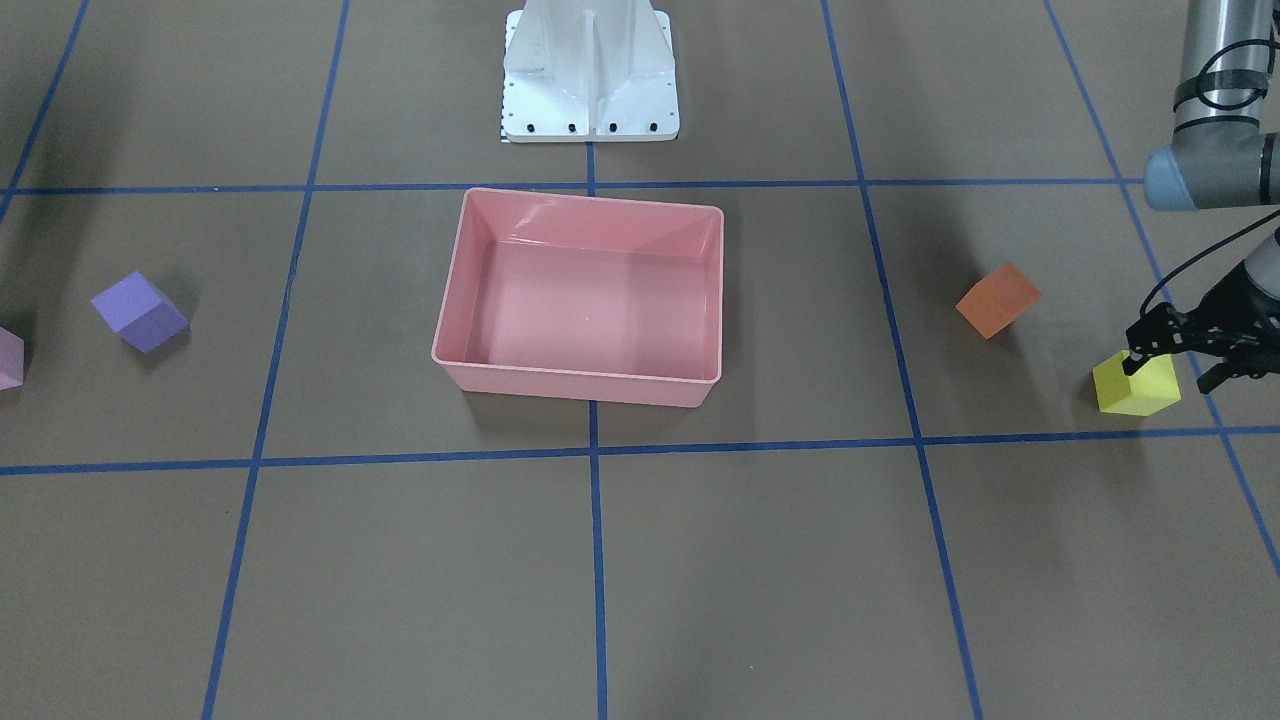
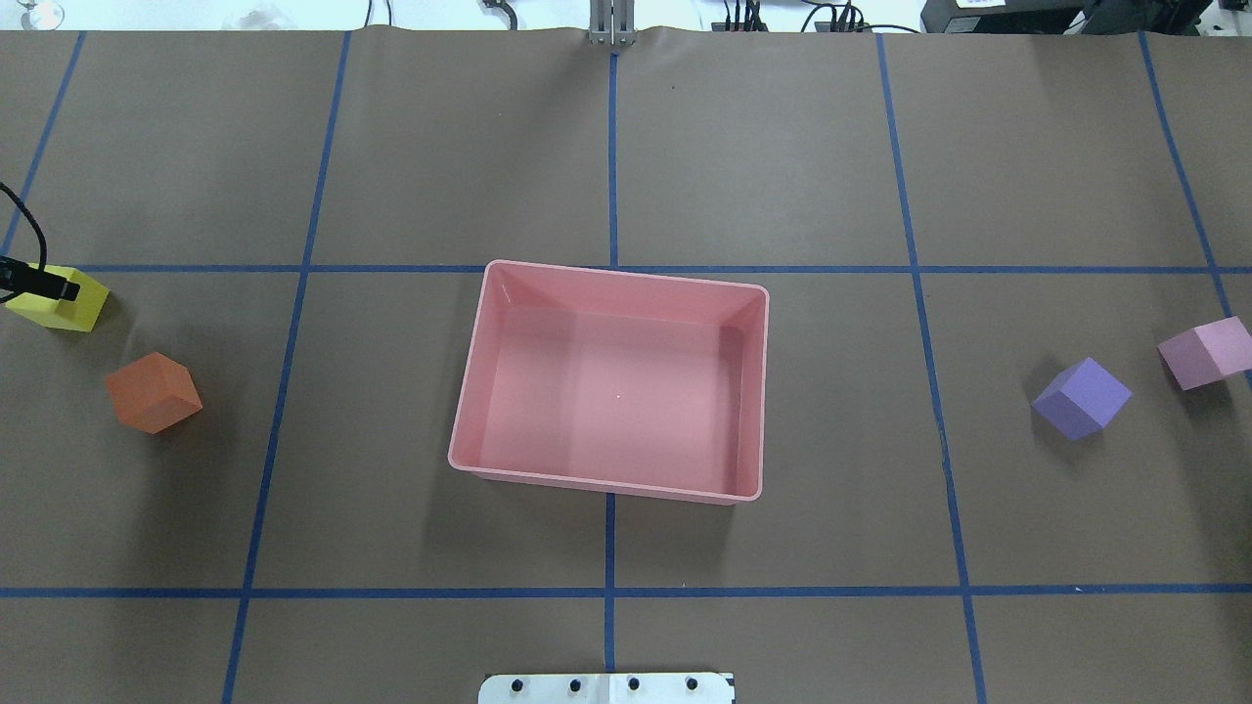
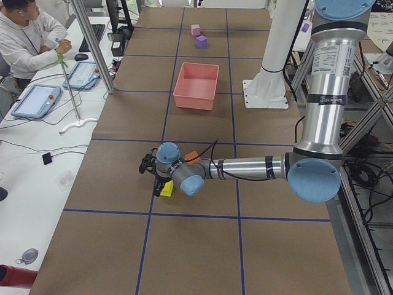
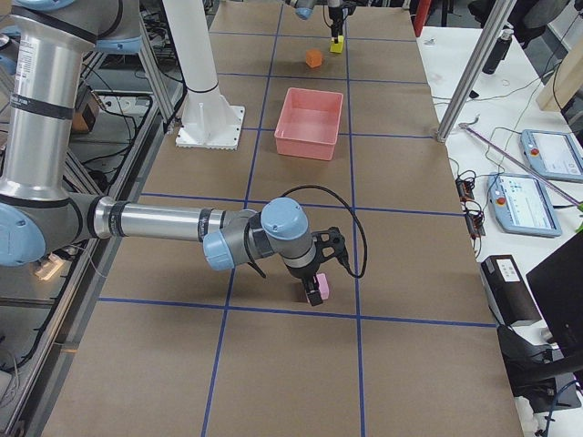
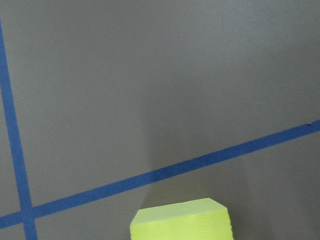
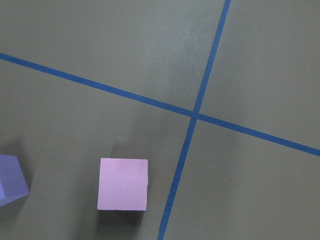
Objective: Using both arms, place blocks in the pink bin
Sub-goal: 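Lower the left gripper onto the yellow cube and grasp it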
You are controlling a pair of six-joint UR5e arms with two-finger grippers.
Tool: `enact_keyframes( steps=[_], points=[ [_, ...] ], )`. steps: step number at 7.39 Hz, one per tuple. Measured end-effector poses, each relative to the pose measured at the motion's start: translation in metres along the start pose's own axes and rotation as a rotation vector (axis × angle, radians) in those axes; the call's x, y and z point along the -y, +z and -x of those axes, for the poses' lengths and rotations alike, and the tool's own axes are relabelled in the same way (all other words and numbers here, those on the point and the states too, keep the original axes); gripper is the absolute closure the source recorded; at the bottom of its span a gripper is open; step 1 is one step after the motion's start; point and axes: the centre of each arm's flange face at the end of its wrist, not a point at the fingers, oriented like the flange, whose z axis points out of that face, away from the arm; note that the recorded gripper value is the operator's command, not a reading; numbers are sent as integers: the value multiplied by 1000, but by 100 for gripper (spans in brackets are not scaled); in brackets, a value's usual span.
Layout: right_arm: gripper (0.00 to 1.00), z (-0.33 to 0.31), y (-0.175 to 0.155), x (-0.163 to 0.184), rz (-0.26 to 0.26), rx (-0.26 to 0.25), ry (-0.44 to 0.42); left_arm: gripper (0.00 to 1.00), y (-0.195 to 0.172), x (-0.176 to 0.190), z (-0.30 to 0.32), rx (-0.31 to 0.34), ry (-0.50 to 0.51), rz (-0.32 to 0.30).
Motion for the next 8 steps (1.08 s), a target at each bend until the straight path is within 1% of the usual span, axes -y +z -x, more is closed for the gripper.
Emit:
enact_keyframes(
  steps=[1, 2, 4, 5, 6, 7, 8],
  points=[
    [0, 0, 0, -1, 0, 0, 0, 85, 5, -2, 0, 12, 5, -6],
    [0, 0, 0, -1, 1, 0, 1, 100, 7, -4, 0, 17, 12, -10],
    [0, 0, 0, -1, 0, 0, 0, 100, 3, -1, -8, 9, 25, -27],
    [0, 0, 0, -1, 0, 0, -1, 100, -4, 10, -20, -3, 36, -44],
    [0, 0, 0, 0, -1, 0, -1, 100, -16, 31, -41, -15, 42, -60],
    [0, 0, 0, 0, -1, 0, 0, 100, -35, 64, -74, -28, 10, -77],
    [0, 1, -1, 0, -2, 3, 1, 100, -58, 99, -118, -55, -49, -99]
  ],
)
